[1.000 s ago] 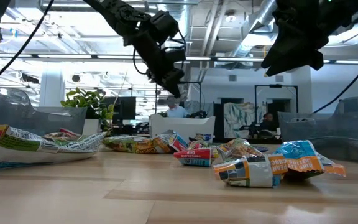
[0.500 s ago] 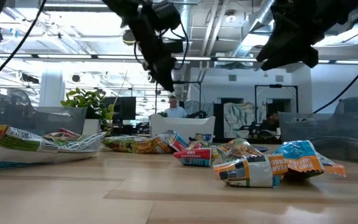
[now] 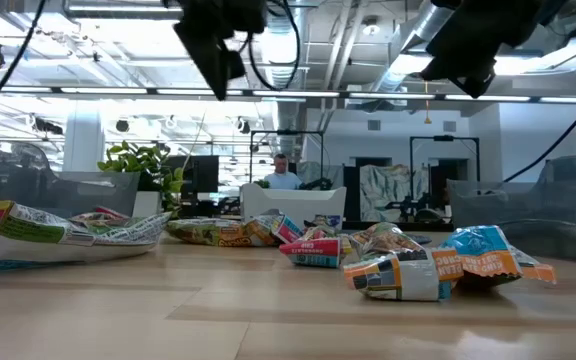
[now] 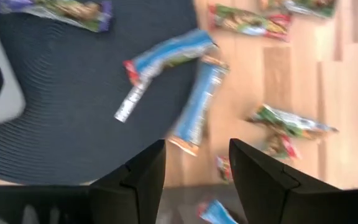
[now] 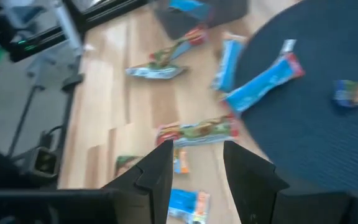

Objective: Pick and place Granola Bars by type
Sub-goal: Put the yellow granola bar into the right black bin

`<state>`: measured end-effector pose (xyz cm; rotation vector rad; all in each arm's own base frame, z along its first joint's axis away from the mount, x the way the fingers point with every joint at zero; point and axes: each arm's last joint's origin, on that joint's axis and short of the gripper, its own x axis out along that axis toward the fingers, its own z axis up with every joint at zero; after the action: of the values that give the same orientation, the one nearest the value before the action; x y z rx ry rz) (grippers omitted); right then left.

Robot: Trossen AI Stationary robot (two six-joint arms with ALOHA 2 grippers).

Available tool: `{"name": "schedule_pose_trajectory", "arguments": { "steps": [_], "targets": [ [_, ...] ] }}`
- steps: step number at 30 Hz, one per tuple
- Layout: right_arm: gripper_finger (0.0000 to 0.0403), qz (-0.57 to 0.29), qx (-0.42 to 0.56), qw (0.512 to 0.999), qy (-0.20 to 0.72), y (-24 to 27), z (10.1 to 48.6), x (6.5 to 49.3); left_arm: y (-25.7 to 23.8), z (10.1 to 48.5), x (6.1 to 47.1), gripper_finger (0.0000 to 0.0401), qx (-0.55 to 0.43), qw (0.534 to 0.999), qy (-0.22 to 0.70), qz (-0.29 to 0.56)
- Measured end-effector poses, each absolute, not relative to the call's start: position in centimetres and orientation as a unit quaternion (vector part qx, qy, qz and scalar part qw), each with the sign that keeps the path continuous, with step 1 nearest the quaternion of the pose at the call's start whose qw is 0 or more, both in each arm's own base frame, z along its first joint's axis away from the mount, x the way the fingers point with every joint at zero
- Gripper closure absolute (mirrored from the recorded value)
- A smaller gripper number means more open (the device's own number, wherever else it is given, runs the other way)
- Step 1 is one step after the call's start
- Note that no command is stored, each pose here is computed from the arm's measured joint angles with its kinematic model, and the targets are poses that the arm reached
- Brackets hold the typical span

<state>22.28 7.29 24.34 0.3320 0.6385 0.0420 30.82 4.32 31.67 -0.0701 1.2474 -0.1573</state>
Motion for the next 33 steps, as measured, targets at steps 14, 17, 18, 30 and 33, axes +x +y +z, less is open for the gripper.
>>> {"name": "schedule_pose_trajectory", "arguments": {
  "steps": [14, 17, 18, 30, 33],
  "targets": [
    [0.0269, 0.114, 0.116, 0.925, 0.344, 9.6, 21.4, 26.6, -1.4, 32.5, 21.0, 0.0230, -0.086, 0.851, 0.515, 0.056],
    [0.0269, 0.144, 0.092, 0.921, 0.350, 10.2, 21.2, 27.7, -2.0, 32.3, 19.4, 0.0230, -0.106, 0.864, 0.487, 0.077],
    [0.0269, 0.158, 0.079, 0.919, 0.352, 10.5, 21.2, 28.2, -2.2, 32.3, 19.0, 0.0230, -0.113, 0.870, 0.474, 0.082],
    [0.0269, 0.214, -0.039, 0.836, 0.503, 13.9, 18.1, 31.4, -3.9, 31.1, 16.6, 0.0230, -0.135, 0.883, 0.434, 0.113],
    [0.0269, 0.222, -0.050, 0.837, 0.497, 14.3, 17.8, 32.4, -4.2, 31.1, 16.7, 0.0230, -0.129, 0.886, 0.431, 0.111]
  ]
}}
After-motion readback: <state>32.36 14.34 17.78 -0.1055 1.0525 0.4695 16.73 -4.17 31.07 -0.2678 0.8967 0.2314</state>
